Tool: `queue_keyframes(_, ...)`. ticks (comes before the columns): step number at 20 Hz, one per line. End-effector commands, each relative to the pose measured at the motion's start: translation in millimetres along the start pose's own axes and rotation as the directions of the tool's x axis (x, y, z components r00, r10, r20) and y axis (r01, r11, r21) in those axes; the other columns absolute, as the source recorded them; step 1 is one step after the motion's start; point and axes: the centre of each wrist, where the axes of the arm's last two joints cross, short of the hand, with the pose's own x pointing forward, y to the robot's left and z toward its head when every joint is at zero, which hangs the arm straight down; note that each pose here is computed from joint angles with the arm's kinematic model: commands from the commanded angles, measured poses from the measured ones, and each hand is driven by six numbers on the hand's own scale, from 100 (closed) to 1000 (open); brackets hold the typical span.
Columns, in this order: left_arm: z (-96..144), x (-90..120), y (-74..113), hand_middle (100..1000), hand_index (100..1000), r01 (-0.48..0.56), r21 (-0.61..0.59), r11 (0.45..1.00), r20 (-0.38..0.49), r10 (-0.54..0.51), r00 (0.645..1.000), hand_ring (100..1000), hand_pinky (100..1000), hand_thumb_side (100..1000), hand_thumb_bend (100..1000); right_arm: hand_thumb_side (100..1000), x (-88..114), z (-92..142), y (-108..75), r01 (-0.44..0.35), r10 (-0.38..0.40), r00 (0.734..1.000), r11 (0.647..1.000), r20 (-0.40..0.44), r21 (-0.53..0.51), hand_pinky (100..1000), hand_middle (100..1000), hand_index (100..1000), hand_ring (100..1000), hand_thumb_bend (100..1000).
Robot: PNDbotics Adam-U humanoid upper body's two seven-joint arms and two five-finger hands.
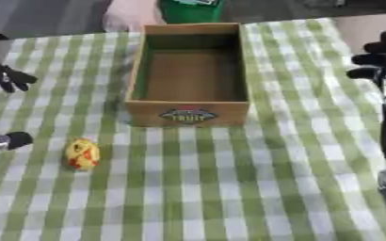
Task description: Pick up objects on the table and place them in the box.
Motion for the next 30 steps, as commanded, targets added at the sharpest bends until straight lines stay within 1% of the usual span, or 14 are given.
queue_keyframes(1, -3.5, 2.1, 8.7, 737, 939, 0.005, -0.005, 1.000, 0.012, -0.005, 1.000, 723, 626, 706, 534, 591, 5.9, -5.8, -2.3, -0.004, 0.004, 1.000, 1.000, 0.029, 0.015, 592, 652, 788, 664, 100)
queue_keyframes(5, -12.4, 6.0, 8.1, 745, 949, -0.003, -0.027, 1.000, 0.028, 0.003, 1.000, 732, 631, 668, 531, 591, 5.7, -5.5, -2.2, -0.003, 0.003, 1.000, 1.000, 0.030, 0.012, 592, 652, 788, 664, 100)
queue_keyframes(8, -20.3, 5.3, 5.7, 743, 976, 0.001, -0.056, 0.998, 0.023, 0.000, 1.000, 740, 634, 644, 531, 592, 5.6, -5.0, -2.1, -0.003, 0.003, 1.000, 1.000, 0.029, 0.012, 592, 652, 787, 664, 100)
queue_keyframes(11, -28.5, 4.1, 3.0, 719, 966, 0.015, -0.090, 0.996, 0.024, -0.013, 1.000, 741, 640, 611, 533, 592, 5.3, -4.4, -2.1, -0.003, 0.003, 1.000, 1.000, 0.027, 0.012, 591, 652, 787, 664, 100)
queue_keyframes(13, -34.7, 4.7, 1.7, 707, 954, 0.020, -0.108, 0.994, 0.034, -0.016, 0.999, 737, 637, 573, 530, 593, 5.2, -4.1, -1.9, -0.003, 0.003, 1.000, 1.000, 0.025, 0.013, 591, 652, 787, 664, 100)
queue_keyframes(18, -41.2, 3.8, -0.3, 707, 954, 0.025, -0.124, 0.992, 0.040, -0.020, 0.999, 737, 637, 573, 530, 593, 5.1, -3.9, -1.7, -0.003, 0.003, 1.000, 1.000, 0.024, 0.014, 591, 652, 787, 664, 100)
queue_keyframes(19, -42.2, 3.0, -4.1, 675, 952, 0.020, -0.139, 0.990, 0.033, -0.016, 0.999, 730, 624, 528, 525, 593, 5.0, -3.8, -1.7, -0.003, 0.003, 1.000, 1.000, 0.023, 0.014, 591, 651, 786, 664, 100)
queue_keyframes(22, -51.0, -2.7, -17.4, 666, 958, 0.001, -0.203, 0.979, 0.001, -0.001, 1.000, 728, 617, 520, 534, 593, 4.8, -3.4, -1.0, -0.003, 0.003, 1.000, 1.000, 0.021, 0.015, 591, 651, 785, 664, 100)
queue_keyframes(24, -56.7, -6.2, -23.9, 642, 958, -0.009, -0.227, 0.974, -0.007, 0.008, 1.000, 717, 607, 508, 536, 594, 4.8, -3.3, -0.6, -0.003, 0.003, 1.000, 1.000, 0.020, 0.016, 591, 651, 785, 664, 100)
queue_keyframes(28, -63.2, -7.6, -33.8, 585, 927, -0.020, -0.252, 0.968, 0.002, 0.021, 1.000, 684, 584, 483, 536, 594, 4.6, -3.0, -0.3, -0.004, 0.004, 1.000, 1.000, 0.019, 0.014, 591, 650, 786, 665, 100)
queue_keyframes(30, -65.4, -6.1, -37.1, 574, 905, -0.023, -0.257, 0.966, 0.011, 0.026, 1.000, 672, 574, 479, 543, 593, 4.5, -2.8, 0.1, -0.003, 0.003, 1.000, 1.000, 0.017, 0.014, 591, 650, 786, 665, 100)
